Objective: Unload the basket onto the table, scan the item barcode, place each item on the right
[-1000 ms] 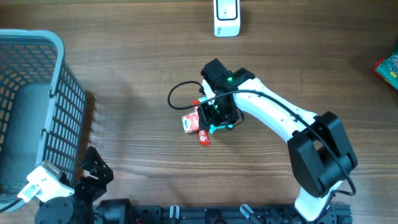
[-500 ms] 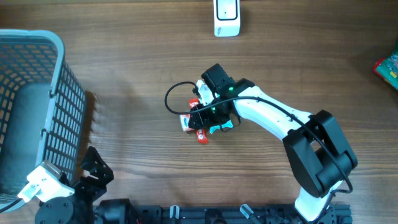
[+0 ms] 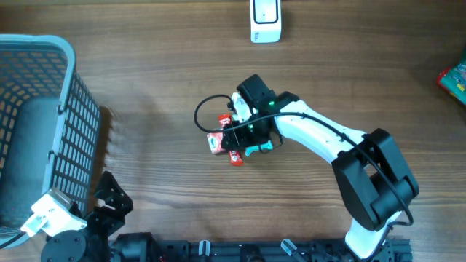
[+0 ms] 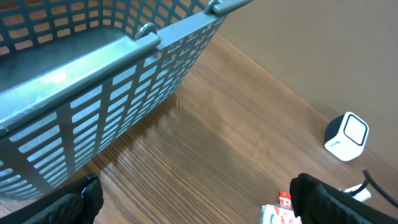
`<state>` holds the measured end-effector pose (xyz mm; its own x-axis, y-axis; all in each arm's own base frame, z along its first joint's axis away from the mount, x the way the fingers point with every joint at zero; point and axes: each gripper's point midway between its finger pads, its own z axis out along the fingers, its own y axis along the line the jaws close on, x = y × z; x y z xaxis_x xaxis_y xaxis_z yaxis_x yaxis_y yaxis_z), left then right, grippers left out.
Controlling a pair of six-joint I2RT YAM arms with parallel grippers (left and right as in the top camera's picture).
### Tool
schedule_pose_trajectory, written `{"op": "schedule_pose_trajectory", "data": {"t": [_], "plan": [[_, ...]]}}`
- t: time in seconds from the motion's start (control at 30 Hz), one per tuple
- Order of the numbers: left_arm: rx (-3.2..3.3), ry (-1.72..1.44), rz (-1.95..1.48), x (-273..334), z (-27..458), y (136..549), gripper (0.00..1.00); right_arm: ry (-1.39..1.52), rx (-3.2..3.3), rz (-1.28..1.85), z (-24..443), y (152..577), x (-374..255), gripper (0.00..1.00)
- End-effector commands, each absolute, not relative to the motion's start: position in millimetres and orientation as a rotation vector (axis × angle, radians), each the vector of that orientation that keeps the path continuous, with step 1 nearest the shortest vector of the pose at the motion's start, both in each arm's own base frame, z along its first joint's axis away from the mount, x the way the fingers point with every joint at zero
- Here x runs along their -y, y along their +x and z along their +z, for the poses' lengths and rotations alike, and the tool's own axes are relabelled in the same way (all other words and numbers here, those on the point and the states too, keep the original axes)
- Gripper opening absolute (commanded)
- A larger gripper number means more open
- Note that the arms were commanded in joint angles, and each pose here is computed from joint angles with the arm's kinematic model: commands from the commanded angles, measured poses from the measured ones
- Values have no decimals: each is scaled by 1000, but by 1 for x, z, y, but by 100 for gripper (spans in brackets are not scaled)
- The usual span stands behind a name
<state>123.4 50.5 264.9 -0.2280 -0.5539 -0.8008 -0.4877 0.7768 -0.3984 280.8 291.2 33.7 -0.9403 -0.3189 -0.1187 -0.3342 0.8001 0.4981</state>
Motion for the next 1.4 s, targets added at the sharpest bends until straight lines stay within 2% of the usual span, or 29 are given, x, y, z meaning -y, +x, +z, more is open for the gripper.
{"op": "schedule_pose_trajectory", "data": {"t": [0.0,0.13,0.2,0.27,0.37,0.6,0.63,0.67,0.73,0.9,1.0,1.13,1.27,1.37], "plan": [[-1864,-796,-63,-52,266,122,100,-546,-2847,852,49,299,-300,70],[-1864,-796,-63,-52,266,122,100,-552,-2794,862,50,308,-306,67],[-1864,-796,-63,-52,266,122,100,-540,-2823,816,36,310,-302,63],[-1864,-796,-63,-52,266,122,100,-530,-2859,785,22,309,-299,55],[-1864,-796,-63,-52,266,122,100,-525,-2904,782,6,305,-297,37],[-1864,-796,-63,-52,266,122,100,-527,-2914,775,2,302,-295,33],[-1864,-796,-63,-52,266,122,100,-527,-2914,774,2,302,-295,27],[-1864,-796,-63,-52,266,122,100,-527,-2910,773,1,302,-295,15],[-1864,-796,-63,-52,266,122,100,-522,-2900,755,1,306,-294,4],[-1864,-796,-63,-52,266,122,100,-471,-2907,804,27,314,-288,4],[-1864,-796,-63,-52,266,122,100,-396,-2870,1010,87,319,-278,4],[-1864,-796,-63,-52,266,122,100,-214,-2877,1240,130,310,-258,4],[-1864,-796,-63,-52,266,122,100,102,-3058,1231,127,293,-216,4],[-1864,-796,-63,-52,266,122,100,197,-3139,1217,126,280,-199,4]]}}
